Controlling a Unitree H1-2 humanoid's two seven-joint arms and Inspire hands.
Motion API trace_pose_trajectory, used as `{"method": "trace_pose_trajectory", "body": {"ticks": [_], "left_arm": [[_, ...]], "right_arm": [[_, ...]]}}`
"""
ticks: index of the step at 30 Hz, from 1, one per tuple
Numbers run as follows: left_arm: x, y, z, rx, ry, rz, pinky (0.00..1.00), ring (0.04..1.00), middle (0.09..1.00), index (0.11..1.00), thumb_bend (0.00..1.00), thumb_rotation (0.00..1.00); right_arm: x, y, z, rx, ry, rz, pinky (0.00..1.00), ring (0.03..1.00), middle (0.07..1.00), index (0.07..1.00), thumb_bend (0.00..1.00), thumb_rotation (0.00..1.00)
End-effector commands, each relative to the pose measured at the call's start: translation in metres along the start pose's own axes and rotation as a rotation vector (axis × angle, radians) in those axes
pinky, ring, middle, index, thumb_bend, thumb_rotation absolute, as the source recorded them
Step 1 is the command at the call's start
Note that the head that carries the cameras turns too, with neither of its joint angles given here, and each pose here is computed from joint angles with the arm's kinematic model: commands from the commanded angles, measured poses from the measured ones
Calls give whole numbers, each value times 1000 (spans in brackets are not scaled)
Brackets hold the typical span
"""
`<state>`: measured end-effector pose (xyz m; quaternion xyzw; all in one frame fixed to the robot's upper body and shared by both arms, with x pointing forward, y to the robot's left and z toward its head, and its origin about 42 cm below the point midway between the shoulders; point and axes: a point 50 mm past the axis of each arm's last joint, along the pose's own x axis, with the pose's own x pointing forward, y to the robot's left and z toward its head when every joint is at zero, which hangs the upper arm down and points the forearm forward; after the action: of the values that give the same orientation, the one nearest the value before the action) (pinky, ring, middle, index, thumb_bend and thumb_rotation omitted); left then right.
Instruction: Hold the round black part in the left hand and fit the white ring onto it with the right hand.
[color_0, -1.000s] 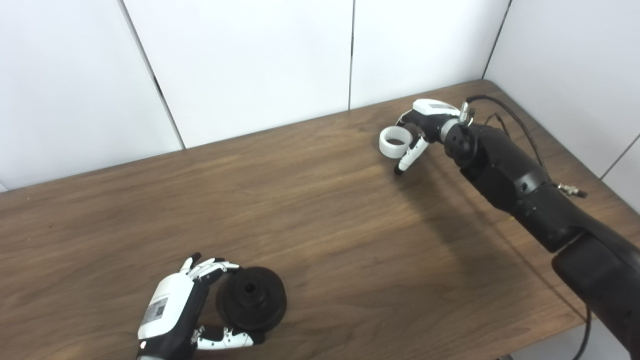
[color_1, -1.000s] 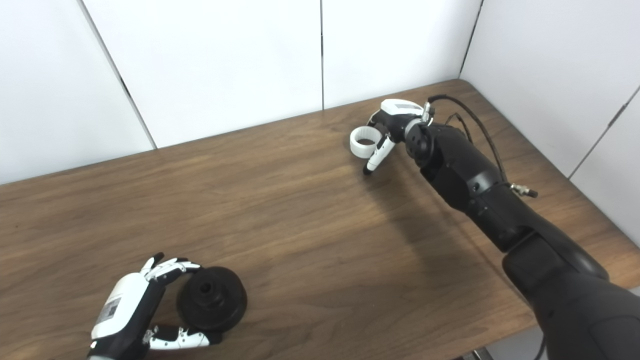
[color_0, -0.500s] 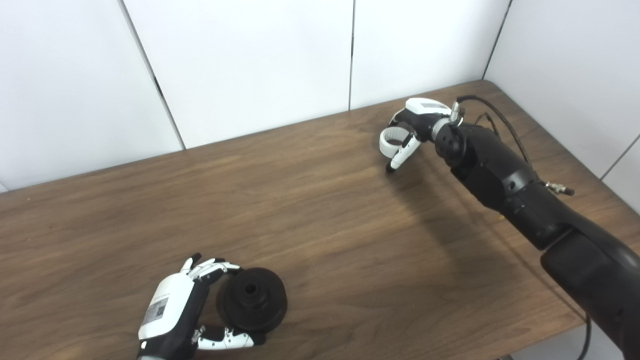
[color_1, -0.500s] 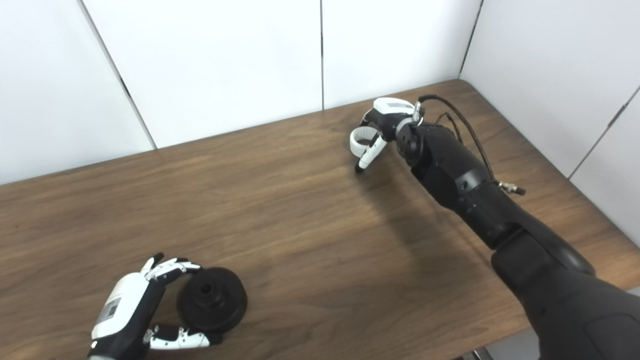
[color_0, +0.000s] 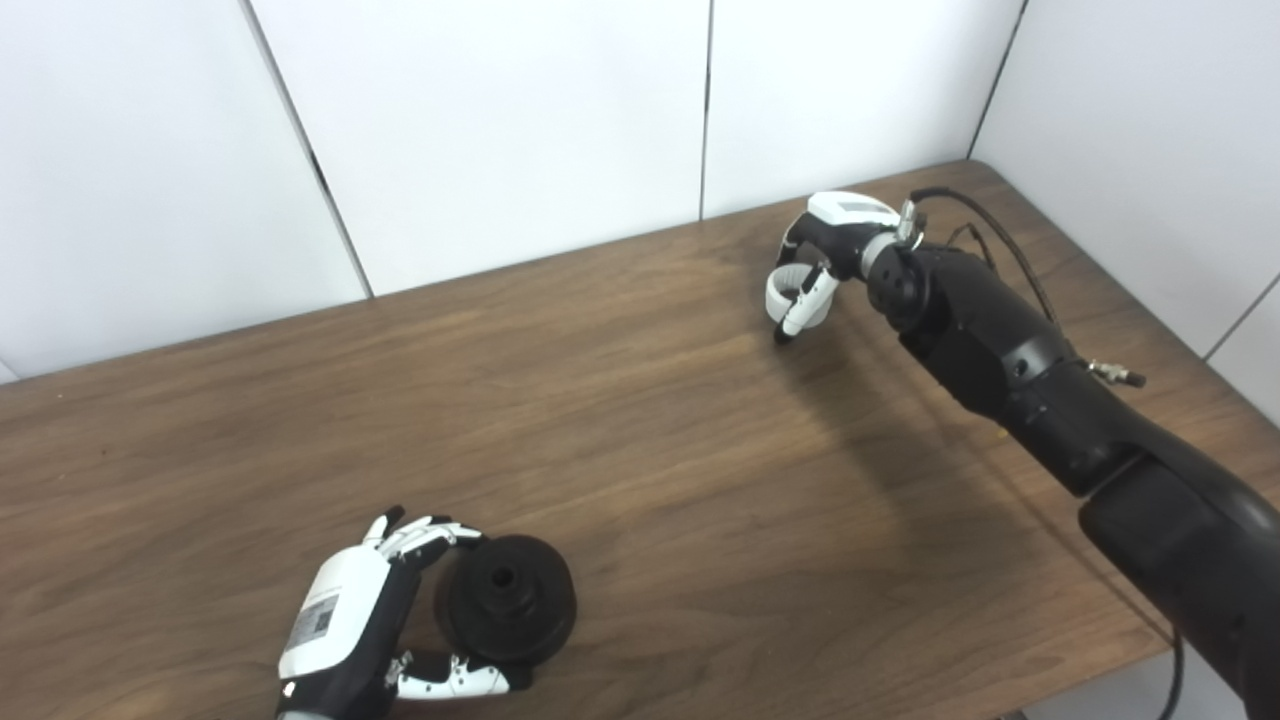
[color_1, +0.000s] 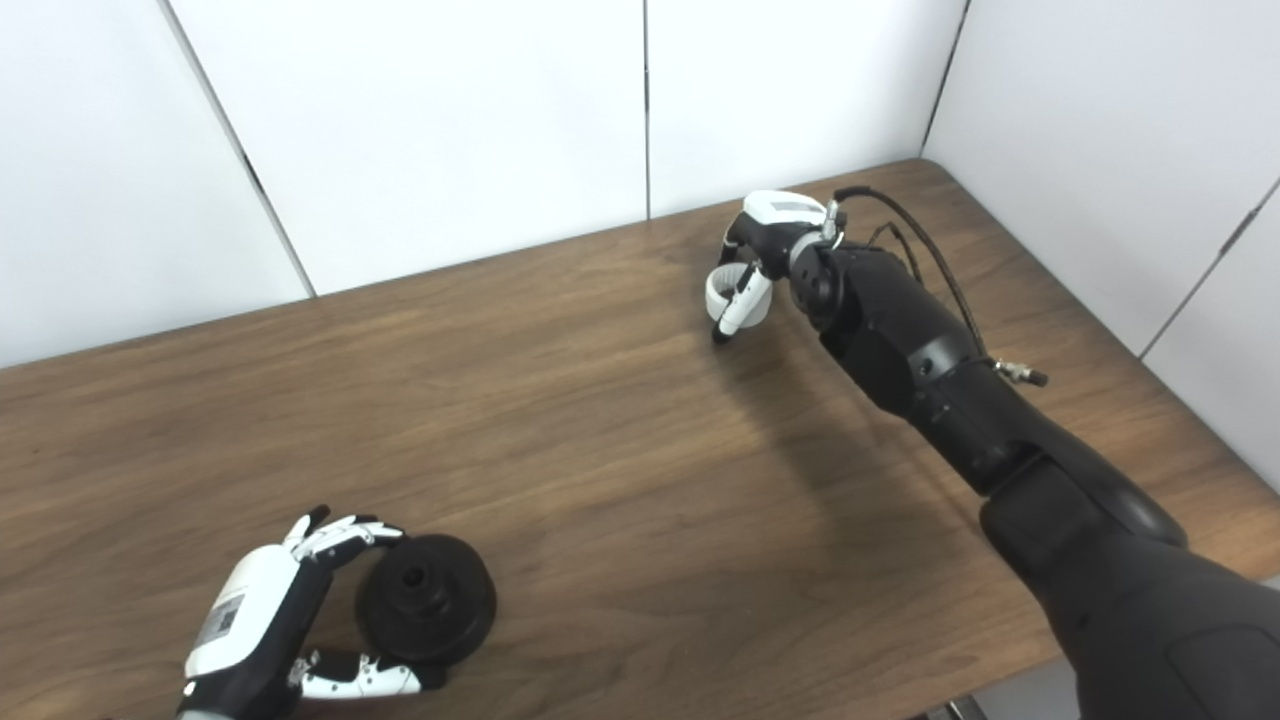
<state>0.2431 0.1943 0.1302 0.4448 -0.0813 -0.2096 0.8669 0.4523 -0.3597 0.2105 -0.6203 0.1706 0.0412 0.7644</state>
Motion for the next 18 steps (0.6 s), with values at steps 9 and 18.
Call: {"method": "trace_pose_trajectory", "body": {"ticks": [9,18], "left_arm": [[-4,0,1,3,0,-26,1000,852,775,485,523,54],[-4,1,1,13,0,-25,1000,851,775,485,523,54]], "right_arm": [[-2,-35,-12,-26,6,-93,973,955,866,616,892,224],[-5,-37,-14,-39,34,-72,984,966,874,642,931,220]]}}
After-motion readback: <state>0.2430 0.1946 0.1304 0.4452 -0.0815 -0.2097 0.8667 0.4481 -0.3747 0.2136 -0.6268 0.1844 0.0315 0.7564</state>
